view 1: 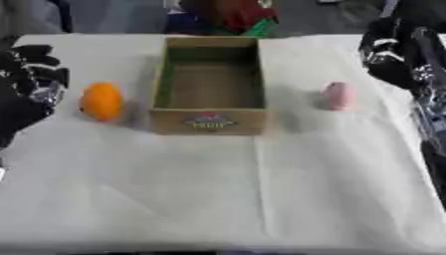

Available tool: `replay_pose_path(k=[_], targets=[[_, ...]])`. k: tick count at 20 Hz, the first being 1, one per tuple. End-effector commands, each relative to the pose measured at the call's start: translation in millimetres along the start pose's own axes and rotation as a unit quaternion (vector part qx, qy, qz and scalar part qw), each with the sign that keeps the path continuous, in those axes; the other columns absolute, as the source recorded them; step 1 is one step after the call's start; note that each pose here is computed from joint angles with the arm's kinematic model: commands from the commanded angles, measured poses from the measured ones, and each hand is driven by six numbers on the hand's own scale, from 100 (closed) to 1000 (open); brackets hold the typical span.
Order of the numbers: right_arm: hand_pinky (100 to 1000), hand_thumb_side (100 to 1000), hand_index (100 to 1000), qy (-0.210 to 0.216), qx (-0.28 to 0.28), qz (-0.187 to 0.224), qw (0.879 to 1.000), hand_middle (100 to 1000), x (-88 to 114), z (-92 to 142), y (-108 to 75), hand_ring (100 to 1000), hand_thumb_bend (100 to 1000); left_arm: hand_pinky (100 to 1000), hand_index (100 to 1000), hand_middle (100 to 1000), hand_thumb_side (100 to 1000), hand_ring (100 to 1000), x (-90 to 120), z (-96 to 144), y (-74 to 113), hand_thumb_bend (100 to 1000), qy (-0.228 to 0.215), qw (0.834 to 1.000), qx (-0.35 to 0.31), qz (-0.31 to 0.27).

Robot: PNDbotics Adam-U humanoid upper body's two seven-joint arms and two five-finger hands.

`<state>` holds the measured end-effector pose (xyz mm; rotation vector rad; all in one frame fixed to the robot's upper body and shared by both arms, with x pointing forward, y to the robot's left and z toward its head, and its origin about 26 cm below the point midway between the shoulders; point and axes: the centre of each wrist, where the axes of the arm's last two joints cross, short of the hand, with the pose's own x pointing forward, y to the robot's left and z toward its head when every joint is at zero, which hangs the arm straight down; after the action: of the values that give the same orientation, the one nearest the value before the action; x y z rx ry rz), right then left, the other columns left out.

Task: Pick up objects on the table and place them in the box.

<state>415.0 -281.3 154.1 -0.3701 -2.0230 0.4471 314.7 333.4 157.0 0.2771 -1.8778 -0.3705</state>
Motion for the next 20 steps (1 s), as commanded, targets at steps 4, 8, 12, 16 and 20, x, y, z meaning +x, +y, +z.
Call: replay_pose_path(k=[4, 8, 12, 16, 20], targets=[[615, 100, 692, -0.014, 0.001, 0.012, 1.000, 570, 8.1, -7.0, -5.9, 697, 100, 686, 787, 642, 100, 640, -1.4, -11.7, 36.2, 389, 0.031, 0.988, -0.036, -0.146], [615, 100, 692, -0.013, 0.007, 0.012, 1.000, 570, 7.5, -6.8, -3.6, 697, 100, 681, 792, 636, 100, 636, -12.1, -24.4, 47.5, 434, 0.073, 0.971, -0.070, -0.217], [615, 100, 692, -0.012, 0.012, 0.011, 1.000, 570, 7.0, -6.8, -1.8, 697, 100, 687, 798, 646, 100, 643, -25.7, -41.7, 48.3, 476, 0.109, 0.954, -0.096, -0.262], [615, 100, 692, -0.012, 0.014, 0.009, 1.000, 570, 7.0, -6.8, -0.1, 697, 100, 691, 804, 658, 100, 652, -41.7, -58.4, 39.9, 506, 0.128, 0.944, -0.114, -0.282], [615, 100, 692, -0.012, 0.016, 0.007, 1.000, 570, 6.6, -6.6, 1.5, 697, 100, 695, 810, 670, 100, 658, -56.0, -70.3, 26.6, 518, 0.137, 0.938, -0.130, -0.291]])
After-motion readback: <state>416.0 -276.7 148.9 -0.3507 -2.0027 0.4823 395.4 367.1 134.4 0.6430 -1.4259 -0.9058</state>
